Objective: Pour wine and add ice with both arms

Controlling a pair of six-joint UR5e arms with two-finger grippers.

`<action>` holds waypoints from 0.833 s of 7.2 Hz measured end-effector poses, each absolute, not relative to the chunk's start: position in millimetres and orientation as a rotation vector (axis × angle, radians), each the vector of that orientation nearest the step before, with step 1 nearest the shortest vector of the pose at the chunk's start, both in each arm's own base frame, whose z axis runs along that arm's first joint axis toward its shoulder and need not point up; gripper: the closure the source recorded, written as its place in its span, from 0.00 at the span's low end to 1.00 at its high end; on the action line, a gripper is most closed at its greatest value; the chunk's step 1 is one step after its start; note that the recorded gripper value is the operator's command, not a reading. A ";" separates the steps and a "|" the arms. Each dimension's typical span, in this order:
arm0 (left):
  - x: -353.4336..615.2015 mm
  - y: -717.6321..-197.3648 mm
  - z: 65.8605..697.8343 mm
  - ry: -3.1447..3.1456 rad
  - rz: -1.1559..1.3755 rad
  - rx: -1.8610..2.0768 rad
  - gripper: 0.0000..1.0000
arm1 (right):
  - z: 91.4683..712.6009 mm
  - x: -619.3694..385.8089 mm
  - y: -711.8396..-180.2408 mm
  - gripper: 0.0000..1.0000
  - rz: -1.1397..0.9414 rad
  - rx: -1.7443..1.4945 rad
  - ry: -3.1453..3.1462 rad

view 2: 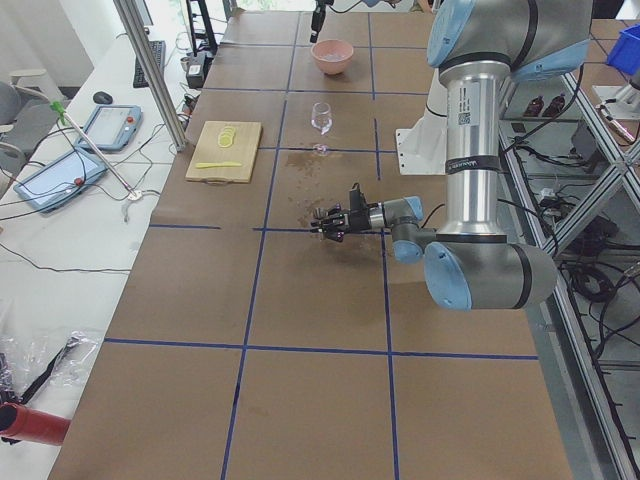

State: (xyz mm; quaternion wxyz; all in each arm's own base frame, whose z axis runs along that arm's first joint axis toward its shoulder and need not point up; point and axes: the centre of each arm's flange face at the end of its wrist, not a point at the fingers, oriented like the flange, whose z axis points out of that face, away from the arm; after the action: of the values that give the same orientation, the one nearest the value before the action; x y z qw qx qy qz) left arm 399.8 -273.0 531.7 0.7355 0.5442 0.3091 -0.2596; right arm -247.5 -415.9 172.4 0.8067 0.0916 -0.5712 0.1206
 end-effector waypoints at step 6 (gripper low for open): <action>413.4 -255.0 536.5 0.690 -0.527 1.182 0.99 | 169.6 -254.6 -412.1 1.00 0.249 0.194 -1.242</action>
State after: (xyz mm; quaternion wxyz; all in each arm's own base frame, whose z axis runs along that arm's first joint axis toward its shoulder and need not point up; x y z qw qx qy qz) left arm 413.4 -255.0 536.5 0.7428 0.5396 0.3151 -0.2403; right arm -254.6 -412.1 169.6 0.8017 0.0905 -0.5792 0.1164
